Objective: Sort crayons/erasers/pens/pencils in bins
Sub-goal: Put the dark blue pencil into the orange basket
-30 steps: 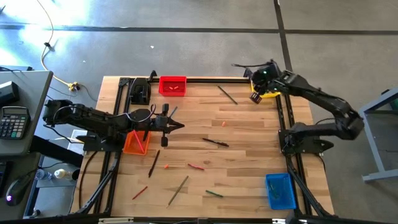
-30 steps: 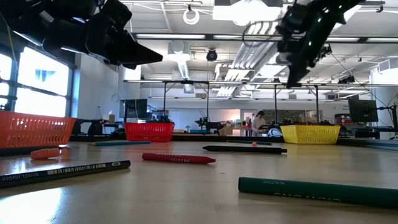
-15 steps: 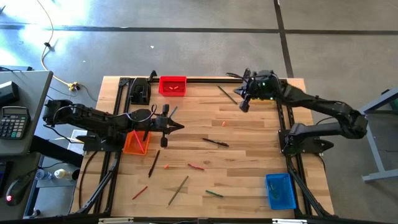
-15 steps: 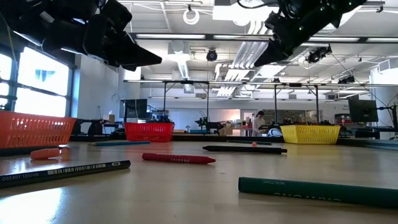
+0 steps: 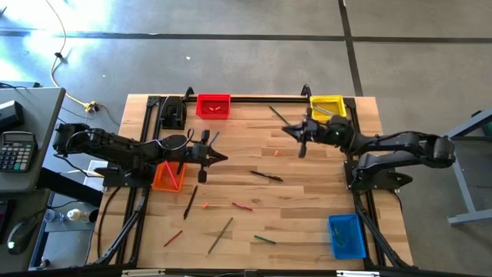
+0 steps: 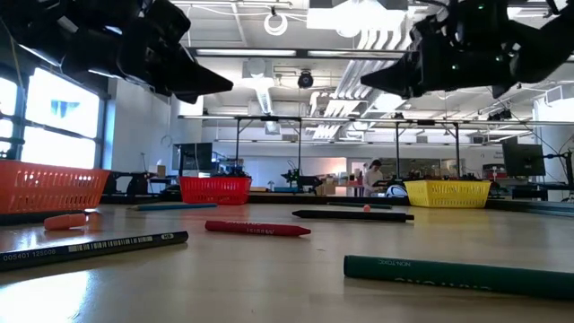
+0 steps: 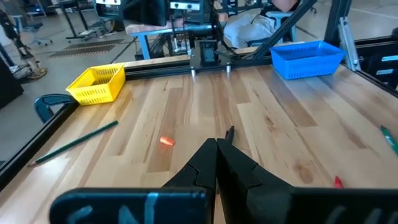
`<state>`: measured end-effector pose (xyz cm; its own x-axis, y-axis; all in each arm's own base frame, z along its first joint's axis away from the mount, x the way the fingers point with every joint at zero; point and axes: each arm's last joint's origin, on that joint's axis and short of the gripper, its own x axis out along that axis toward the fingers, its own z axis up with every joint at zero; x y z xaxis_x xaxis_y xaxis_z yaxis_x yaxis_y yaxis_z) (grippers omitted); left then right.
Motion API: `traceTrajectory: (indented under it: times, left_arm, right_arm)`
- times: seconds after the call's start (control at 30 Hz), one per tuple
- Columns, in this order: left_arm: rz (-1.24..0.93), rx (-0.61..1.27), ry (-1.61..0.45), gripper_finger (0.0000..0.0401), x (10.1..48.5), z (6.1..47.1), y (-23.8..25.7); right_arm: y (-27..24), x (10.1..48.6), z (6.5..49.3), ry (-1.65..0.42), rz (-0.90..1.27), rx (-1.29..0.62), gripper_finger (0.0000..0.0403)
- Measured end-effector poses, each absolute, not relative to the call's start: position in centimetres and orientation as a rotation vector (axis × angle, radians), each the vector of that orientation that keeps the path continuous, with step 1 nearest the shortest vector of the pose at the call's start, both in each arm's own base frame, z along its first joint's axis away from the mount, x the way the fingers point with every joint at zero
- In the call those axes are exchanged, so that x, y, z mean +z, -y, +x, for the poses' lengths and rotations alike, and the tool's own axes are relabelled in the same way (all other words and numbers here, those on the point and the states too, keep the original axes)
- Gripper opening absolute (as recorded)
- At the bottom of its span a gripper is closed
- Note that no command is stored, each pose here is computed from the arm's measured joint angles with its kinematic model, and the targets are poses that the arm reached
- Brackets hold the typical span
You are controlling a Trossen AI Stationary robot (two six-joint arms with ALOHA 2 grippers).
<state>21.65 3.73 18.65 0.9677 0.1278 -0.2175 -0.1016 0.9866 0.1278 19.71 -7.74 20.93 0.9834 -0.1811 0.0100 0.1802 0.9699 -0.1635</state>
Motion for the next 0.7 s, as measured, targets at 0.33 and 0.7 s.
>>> traceTrajectory:
  times: [0.33,0.7]
  left_arm:
    - [0.093,0.076,-0.497,0.0,20.3,22.9,-1.9]
    - [0.009,0.063,-0.834,0.0,23.1,21.7,5.0]
  right_arm:
    - [5.2,20.4,19.8,-0.068,-0.105,-0.033,0.0]
    - [1.4,19.7,20.5,-0.146,-0.175,-0.019,0.0]
